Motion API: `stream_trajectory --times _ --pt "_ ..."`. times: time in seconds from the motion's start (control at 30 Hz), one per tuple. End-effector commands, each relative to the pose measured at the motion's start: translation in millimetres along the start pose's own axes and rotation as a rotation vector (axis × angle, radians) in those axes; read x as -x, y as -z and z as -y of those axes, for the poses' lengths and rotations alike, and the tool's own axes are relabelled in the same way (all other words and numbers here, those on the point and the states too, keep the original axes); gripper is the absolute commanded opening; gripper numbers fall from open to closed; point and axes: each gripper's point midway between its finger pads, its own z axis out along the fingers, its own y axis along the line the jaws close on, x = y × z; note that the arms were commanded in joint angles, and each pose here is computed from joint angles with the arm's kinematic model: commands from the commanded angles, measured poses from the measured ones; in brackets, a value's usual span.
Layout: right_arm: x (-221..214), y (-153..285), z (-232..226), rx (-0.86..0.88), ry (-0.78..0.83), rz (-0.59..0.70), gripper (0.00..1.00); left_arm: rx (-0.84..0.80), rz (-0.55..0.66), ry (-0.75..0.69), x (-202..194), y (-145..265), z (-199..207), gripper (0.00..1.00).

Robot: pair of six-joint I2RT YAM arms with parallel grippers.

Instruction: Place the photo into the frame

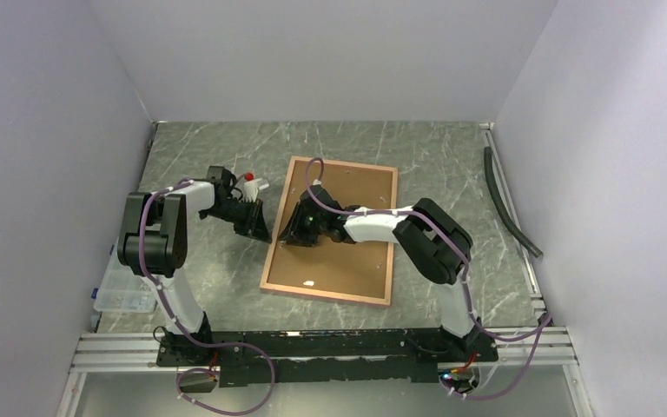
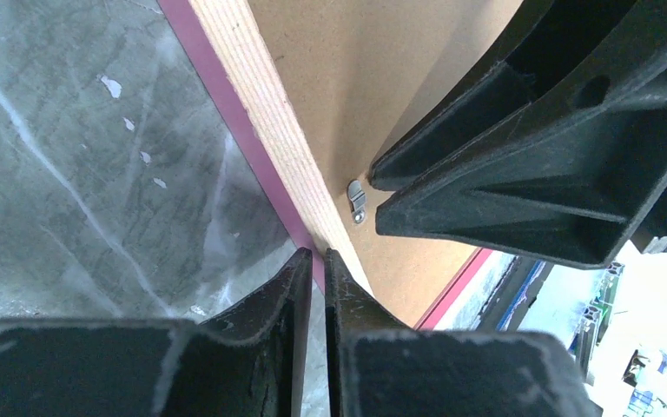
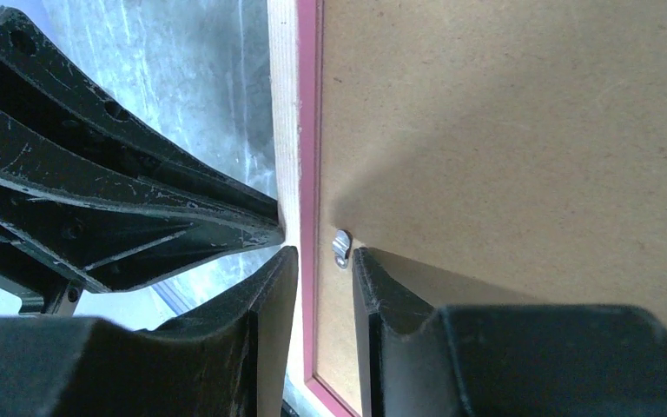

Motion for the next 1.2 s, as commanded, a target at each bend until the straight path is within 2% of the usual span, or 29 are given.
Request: stream_trajectory --times 0.0,1.17 --pt "-5 -7 -11 0.024 0.005 -0.016 0.34 0.025 0.002 -0.036 5 -2 -10 0.15" --pt "-7 -15 -20 0.058 0.024 -0.042 0.31 0.024 0.012 -0.042 9 -2 -9 0.11"
